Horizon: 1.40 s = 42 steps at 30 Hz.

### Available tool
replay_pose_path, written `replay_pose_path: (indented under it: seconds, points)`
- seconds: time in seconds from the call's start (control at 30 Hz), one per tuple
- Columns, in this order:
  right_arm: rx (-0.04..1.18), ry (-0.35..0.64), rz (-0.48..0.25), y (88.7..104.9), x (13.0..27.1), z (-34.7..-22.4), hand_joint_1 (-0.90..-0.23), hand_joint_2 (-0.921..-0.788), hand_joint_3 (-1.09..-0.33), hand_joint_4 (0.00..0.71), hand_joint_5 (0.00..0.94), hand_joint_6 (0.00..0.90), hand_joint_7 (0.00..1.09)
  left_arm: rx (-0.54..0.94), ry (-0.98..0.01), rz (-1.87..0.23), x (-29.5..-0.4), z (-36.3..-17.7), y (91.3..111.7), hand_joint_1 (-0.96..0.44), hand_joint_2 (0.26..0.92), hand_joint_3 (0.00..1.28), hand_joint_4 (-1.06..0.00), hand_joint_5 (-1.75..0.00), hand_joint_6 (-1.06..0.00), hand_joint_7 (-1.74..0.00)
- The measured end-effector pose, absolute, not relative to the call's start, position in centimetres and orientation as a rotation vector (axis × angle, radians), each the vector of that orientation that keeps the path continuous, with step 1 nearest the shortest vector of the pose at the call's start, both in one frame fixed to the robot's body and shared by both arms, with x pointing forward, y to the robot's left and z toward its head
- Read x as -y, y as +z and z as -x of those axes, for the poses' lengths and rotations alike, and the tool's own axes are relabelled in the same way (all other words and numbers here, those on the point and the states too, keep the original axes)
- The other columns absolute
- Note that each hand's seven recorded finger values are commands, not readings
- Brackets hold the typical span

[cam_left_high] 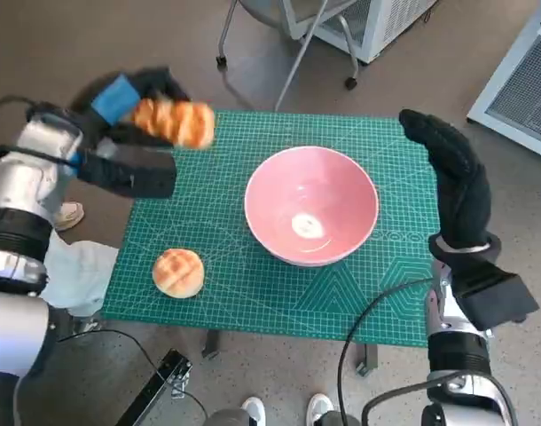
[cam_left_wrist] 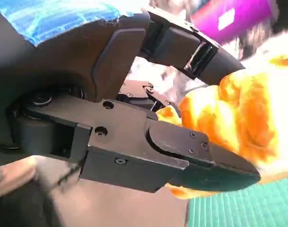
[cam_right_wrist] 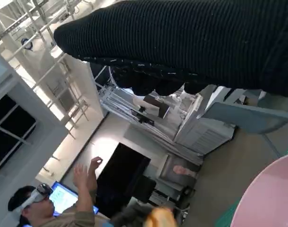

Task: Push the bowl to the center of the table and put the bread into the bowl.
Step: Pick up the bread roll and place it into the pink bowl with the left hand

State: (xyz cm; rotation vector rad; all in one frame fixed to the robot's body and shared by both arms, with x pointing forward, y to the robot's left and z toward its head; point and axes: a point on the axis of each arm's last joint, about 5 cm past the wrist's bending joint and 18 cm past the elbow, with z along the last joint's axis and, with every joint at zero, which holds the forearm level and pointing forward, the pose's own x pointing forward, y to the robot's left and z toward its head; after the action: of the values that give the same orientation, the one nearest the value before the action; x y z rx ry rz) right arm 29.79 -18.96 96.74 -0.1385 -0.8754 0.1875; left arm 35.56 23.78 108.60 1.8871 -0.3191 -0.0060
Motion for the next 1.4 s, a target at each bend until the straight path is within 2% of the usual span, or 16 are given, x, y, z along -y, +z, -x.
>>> replay_pose_path:
  seconds: [0.2,0.53,0.93,1.17,1.23,1.37,1.4]
  points:
    - [0.878,0.196,0.137,96.9,18.9,-29.9,-0.576,-0.921,-0.782,0.357,0.012,0.021,0.79,0.521,-0.018,-1.823,-21.8,-35.3,110.1,0.0,0.919,0.02,-0.69,-1.07,-0.73,-1.15]
    - [0.883,0.204,0.139,97.0,18.9,-30.0,-0.575,-0.921,-0.781,0.358,0.011,0.022,0.79,0.764,-0.163,-1.751,-17.0,-35.0,110.3,0.0,0.919,0.03,-0.67,-1.05,-0.74,-1.17]
    - [0.89,0.199,0.133,97.1,19.1,-29.9,-0.579,-0.921,-0.776,0.357,0.009,0.018,0.77,0.799,-0.359,-1.777,-12.9,-35.7,107.3,0.0,0.92,0.04,-0.64,-1.03,-0.75,-1.2]
    - [0.904,0.19,0.148,97.2,19.5,-29.8,-0.577,-0.921,-0.797,0.355,0.007,0.021,0.76,0.797,-0.422,-1.799,-11.4,-36.2,105.9,0.0,0.92,0.07,-0.61,-1.07,-0.71,-1.24]
    - [0.909,0.185,0.154,97.3,19.8,-29.7,-0.578,-0.921,-0.799,0.354,0.006,0.021,0.76,0.792,-0.434,-1.818,-11.0,-36.3,105.7,0.0,0.921,0.11,-0.56,-1.13,-0.67,-1.27]
    - [0.918,0.175,0.163,97.3,20.0,-29.6,-0.578,-0.921,-0.801,0.355,0.006,0.024,0.76,0.757,-0.451,-1.86,-10.4,-36.5,105.1,0.0,0.921,0.26,-0.38,-1.37,-0.51,-1.39]
    - [0.92,0.173,0.166,97.2,20.1,-29.6,-0.578,-0.921,-0.804,0.355,0.006,0.024,0.75,0.748,-0.453,-1.873,-10.3,-36.5,105.0,0.04,0.915,0.26,-0.36,-1.03,-0.46,-1.1]
